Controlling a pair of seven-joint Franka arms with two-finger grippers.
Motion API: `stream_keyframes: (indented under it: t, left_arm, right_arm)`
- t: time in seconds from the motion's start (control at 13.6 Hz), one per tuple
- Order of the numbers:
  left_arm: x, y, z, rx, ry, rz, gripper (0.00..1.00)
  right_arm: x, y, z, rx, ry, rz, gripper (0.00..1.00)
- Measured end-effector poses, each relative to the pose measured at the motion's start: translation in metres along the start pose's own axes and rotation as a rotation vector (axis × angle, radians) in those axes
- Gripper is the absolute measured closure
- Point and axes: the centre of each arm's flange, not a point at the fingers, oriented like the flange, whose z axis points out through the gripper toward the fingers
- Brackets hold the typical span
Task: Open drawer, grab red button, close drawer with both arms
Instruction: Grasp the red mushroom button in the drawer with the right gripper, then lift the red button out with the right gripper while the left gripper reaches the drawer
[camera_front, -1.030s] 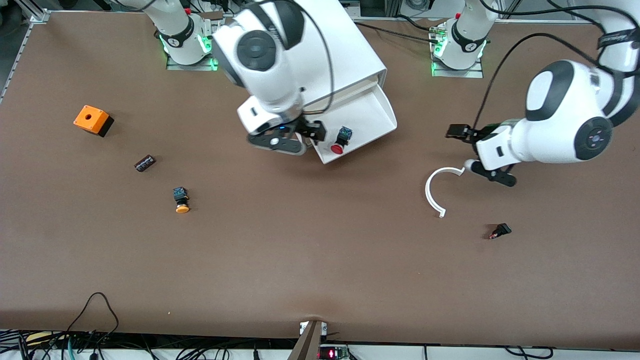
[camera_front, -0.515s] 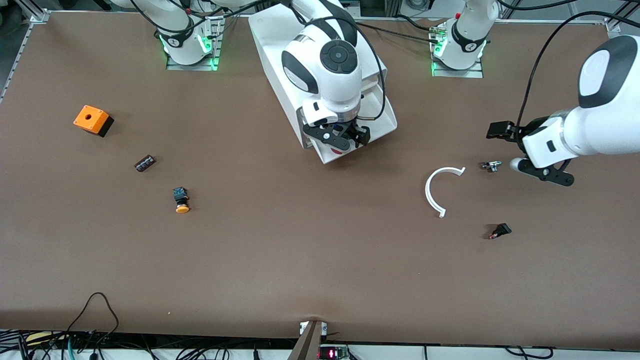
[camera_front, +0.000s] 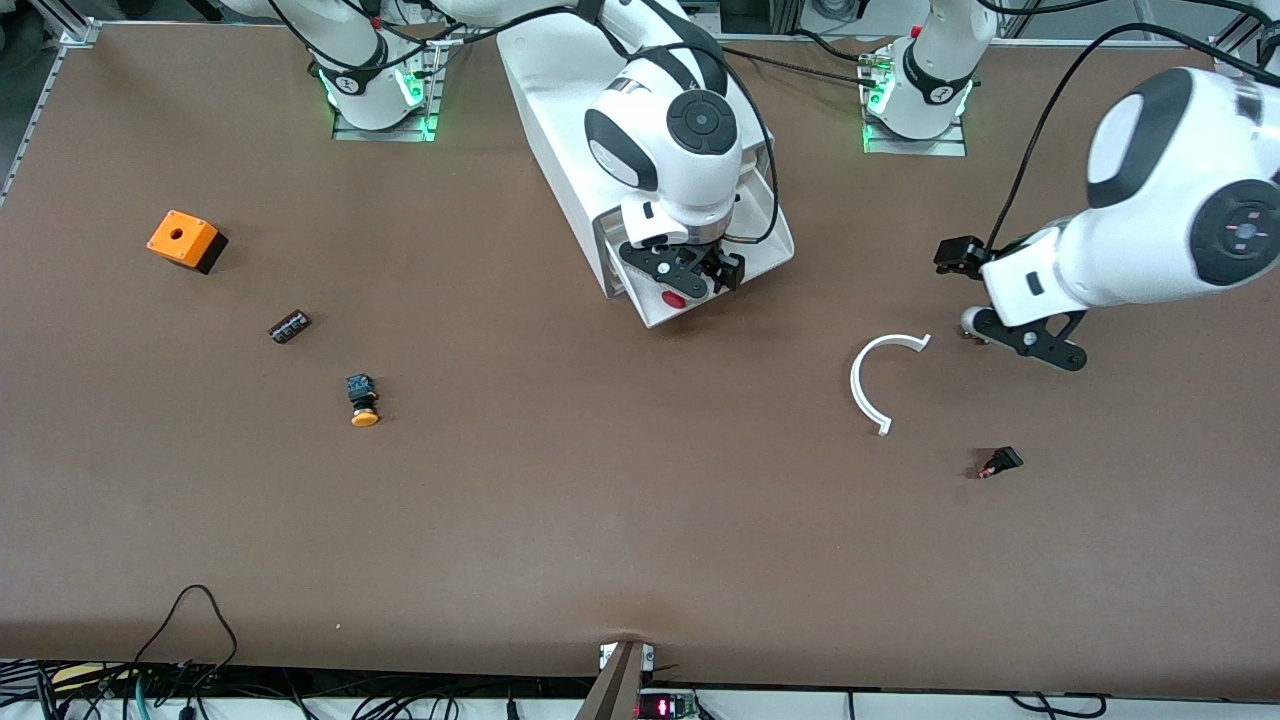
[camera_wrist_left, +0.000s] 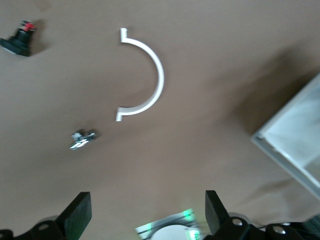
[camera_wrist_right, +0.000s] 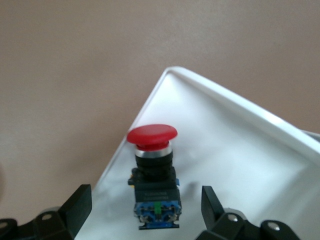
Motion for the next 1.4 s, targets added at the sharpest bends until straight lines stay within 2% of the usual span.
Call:
stream_keyframes:
  t: [0.07,0.15,0.29,0.37,0.44,0.59,0.81,0.96,1.18,1.4]
  left_arm:
    - [0.001,0.002,0.000,0.055,-0.005,-0.015,0.00]
    - [0.002,0.003,-0.001,0.121,-0.007,-0.028,0.00]
    - [0.005,0.008,-0.003,0.200,-0.004,-0.022,0.00]
    - [0.005,0.012,-0.005,0.210,0.001,-0.020,0.00]
    - [0.006,0.015,-0.006,0.212,0.005,-0.021,0.00]
    - [0.008,0.013,-0.002,0.206,-0.004,-0.024,0.00]
    - [0.017,0.011,0.016,0.150,-0.035,-0.063,0.00]
    - [0.022,0.016,0.023,0.097,-0.035,-0.168,0.00]
    - [0.031,0.043,0.024,0.039,-0.002,-0.331,0.00]
    - [0.047,0.077,0.036,0.013,0.063,-0.509,0.00]
  right_arm:
    - [-0.001,0.000,0.003,-0.006,0.000,-0.002,0.09]
    - [-0.001,0.001,0.006,-0.010,0.000,-0.002,0.09]
    - [0.001,0.002,0.008,-0.018,0.009,-0.004,0.29]
    - [0.002,0.002,0.008,-0.021,0.014,-0.006,0.38]
    - [0.003,0.002,0.008,-0.022,0.017,-0.009,0.38]
    - [0.005,0.003,0.007,-0.021,0.020,-0.020,0.57]
    - [0.012,0.004,-0.007,-0.014,0.027,-0.031,0.59]
    - [0.028,0.007,-0.033,-0.015,0.032,-0.062,0.59]
    - [0.084,0.026,-0.089,-0.001,0.010,-0.138,0.59]
    - [0.154,0.069,-0.137,-0.022,-0.048,-0.264,0.59]
